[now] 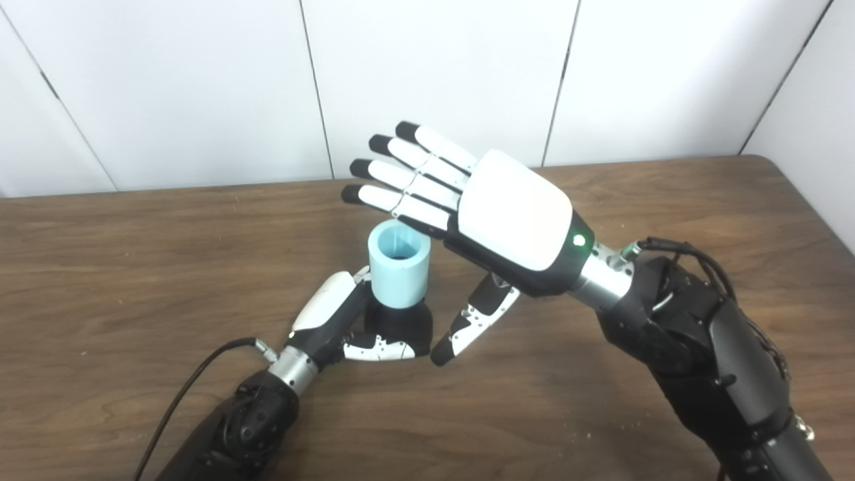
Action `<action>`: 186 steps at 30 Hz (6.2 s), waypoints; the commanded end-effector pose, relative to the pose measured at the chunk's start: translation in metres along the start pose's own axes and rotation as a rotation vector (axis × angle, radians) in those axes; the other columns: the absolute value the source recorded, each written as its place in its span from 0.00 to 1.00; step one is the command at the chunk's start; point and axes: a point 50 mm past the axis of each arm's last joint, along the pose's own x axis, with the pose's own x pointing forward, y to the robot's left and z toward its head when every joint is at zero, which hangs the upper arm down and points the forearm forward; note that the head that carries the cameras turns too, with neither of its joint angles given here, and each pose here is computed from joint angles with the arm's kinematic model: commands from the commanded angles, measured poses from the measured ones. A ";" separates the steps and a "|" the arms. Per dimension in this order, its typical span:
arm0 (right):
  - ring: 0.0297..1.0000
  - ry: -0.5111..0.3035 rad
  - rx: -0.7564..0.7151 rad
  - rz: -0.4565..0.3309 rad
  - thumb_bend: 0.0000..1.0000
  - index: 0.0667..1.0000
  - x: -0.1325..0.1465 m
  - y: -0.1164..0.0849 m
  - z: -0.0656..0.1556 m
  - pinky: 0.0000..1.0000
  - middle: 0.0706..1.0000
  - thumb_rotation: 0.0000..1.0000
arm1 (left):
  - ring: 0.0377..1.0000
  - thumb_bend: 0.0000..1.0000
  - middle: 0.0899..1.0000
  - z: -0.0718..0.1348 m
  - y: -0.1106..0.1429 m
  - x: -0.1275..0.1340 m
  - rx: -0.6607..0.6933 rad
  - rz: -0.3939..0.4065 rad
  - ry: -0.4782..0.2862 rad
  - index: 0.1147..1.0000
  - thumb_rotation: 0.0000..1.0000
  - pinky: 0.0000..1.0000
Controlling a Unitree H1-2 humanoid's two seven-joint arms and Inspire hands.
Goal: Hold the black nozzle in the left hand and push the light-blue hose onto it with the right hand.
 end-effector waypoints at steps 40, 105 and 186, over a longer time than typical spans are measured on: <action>0.96 0.046 0.136 0.192 0.92 0.92 -0.018 0.025 0.000 0.96 0.94 0.59 | 0.88 0.49 0.72 -0.027 -0.039 -0.032 -0.002 -0.169 0.156 0.42 0.45 0.97; 0.98 0.116 0.204 0.319 0.89 0.96 -0.059 0.070 0.001 0.98 0.96 0.65 | 0.88 0.48 0.72 -0.025 -0.036 -0.033 -0.002 -0.166 0.152 0.42 0.44 0.96; 0.97 0.071 0.241 0.446 0.90 0.97 -0.061 0.082 0.018 0.97 0.97 0.62 | 0.88 0.48 0.72 -0.023 -0.035 -0.034 -0.008 -0.174 0.160 0.41 0.44 0.97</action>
